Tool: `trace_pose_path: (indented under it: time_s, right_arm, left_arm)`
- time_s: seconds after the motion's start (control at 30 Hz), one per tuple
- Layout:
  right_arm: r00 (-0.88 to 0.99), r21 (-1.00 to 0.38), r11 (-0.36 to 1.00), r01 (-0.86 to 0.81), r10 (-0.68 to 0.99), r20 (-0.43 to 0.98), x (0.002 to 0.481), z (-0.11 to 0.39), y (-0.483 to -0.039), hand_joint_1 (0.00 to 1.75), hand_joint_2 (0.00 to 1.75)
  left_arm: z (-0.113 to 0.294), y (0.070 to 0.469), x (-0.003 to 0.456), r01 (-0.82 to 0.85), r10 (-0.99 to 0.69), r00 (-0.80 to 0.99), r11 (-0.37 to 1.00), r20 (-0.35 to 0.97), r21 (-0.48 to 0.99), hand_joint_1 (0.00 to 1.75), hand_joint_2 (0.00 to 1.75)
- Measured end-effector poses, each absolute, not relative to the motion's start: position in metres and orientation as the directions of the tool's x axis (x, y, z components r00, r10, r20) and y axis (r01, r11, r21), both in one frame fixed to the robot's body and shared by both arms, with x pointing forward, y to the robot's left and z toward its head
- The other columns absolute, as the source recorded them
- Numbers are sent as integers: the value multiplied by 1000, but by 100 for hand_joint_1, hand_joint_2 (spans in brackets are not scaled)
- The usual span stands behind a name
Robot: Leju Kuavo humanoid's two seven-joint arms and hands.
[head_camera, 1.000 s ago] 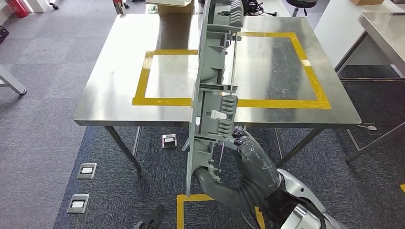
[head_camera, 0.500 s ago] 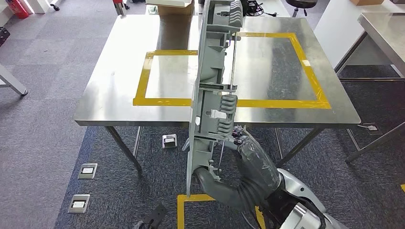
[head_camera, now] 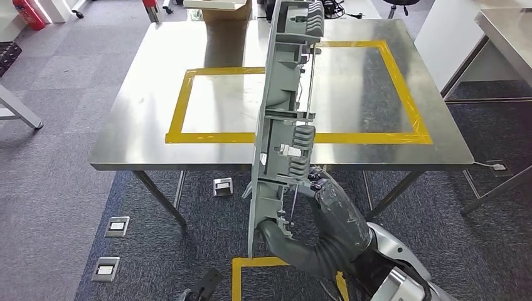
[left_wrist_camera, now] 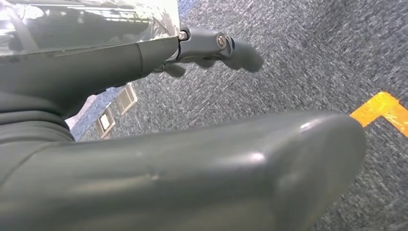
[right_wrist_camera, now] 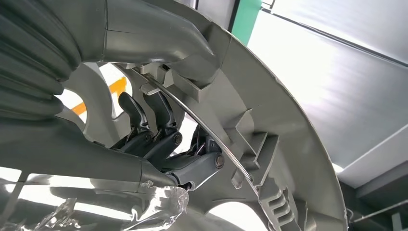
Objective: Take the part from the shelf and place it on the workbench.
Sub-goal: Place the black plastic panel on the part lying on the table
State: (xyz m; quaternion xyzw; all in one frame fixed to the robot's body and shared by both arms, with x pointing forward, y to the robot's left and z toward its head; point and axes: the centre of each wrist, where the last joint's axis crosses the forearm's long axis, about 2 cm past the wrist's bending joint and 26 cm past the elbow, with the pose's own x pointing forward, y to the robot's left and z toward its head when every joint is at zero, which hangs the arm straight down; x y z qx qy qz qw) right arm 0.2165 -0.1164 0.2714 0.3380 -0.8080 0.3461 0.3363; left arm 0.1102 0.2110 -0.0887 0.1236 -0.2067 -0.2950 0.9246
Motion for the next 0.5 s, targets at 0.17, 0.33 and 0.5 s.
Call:
trace_pose_path:
  time_s: [0.17, 0.33, 0.5]
  right_arm:
    - [-542, -329, 531, -781, -313, 780, 216, 270, -116, 175, 175]
    - [-539, -326, 532, -781, -312, 783, 216, 269, -116, 175, 175]
    - [-540, -324, 536, -779, -311, 783, 217, 269, -116, 175, 175]
  left_arm:
    - [-89, 211, 108, 496, -597, 742, 795, 306, 349, 0, 175]
    - [-89, 212, 108, 497, -598, 741, 794, 305, 350, 0, 175]
    - [-89, 212, 108, 500, -602, 739, 791, 303, 353, 0, 175]
